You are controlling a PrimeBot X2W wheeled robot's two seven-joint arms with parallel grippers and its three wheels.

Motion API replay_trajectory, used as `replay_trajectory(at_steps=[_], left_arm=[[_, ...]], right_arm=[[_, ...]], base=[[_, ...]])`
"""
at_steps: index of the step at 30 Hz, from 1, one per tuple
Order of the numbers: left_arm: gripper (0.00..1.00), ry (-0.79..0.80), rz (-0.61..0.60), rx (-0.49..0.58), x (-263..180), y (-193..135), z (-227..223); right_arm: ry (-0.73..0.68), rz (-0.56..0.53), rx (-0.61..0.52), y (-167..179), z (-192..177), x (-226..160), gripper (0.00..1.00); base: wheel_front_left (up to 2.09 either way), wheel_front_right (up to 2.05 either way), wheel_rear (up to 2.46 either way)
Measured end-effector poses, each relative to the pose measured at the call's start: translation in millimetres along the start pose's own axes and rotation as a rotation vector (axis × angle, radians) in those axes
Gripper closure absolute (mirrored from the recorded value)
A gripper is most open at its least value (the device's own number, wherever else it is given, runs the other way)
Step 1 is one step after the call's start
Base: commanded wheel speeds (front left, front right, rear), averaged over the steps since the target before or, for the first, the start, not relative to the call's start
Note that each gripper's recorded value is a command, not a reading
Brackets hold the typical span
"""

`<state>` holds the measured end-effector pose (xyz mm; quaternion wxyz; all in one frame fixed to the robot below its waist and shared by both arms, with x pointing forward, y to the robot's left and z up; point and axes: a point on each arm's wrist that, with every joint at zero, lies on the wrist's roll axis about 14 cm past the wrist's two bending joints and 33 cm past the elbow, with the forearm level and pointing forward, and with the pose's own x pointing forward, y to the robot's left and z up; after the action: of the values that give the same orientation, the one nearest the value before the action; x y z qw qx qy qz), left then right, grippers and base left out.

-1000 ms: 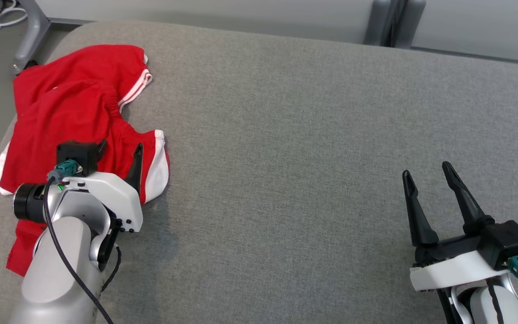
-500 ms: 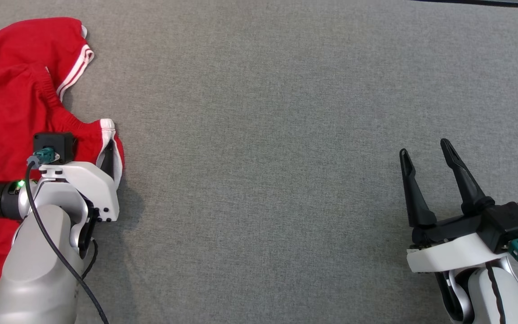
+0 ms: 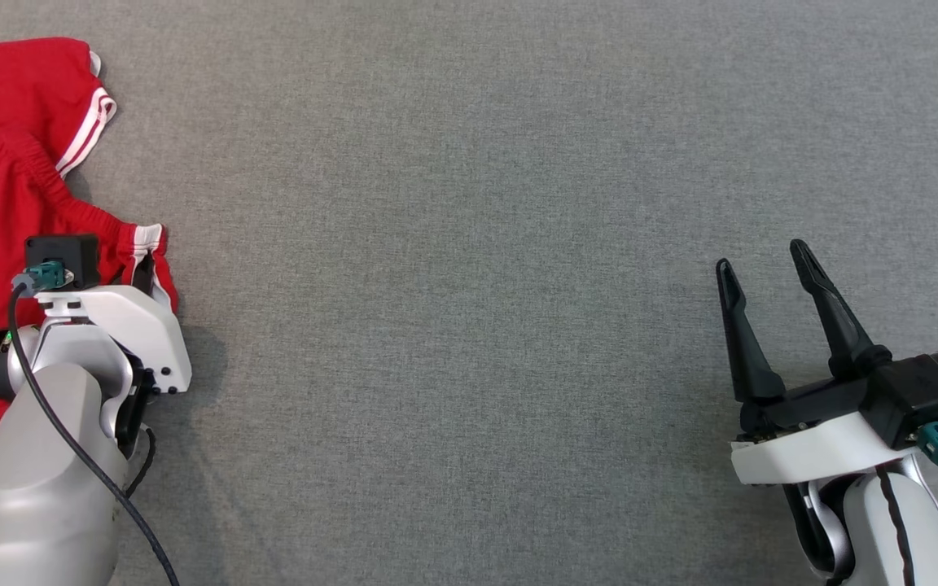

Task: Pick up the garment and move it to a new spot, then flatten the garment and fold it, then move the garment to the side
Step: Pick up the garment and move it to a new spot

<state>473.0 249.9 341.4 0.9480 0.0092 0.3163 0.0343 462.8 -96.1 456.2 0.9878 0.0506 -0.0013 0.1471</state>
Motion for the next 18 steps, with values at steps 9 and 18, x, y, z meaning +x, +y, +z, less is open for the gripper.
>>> replay_trajectory(at_steps=[9,18], left_arm=[[1.00,-0.117,-0.059,0.042,0,-20,33],[1.00,-0.291,-0.284,0.157,-7,-109,96]], right_arm=[[-0.034,-0.047,-0.003,-14,17,-11,0.00],[-0.063,-0.114,-0.007,-32,35,-32,0.00]], base=[[0.00,0.00,0.00],[0.00,0.00,0.00]])
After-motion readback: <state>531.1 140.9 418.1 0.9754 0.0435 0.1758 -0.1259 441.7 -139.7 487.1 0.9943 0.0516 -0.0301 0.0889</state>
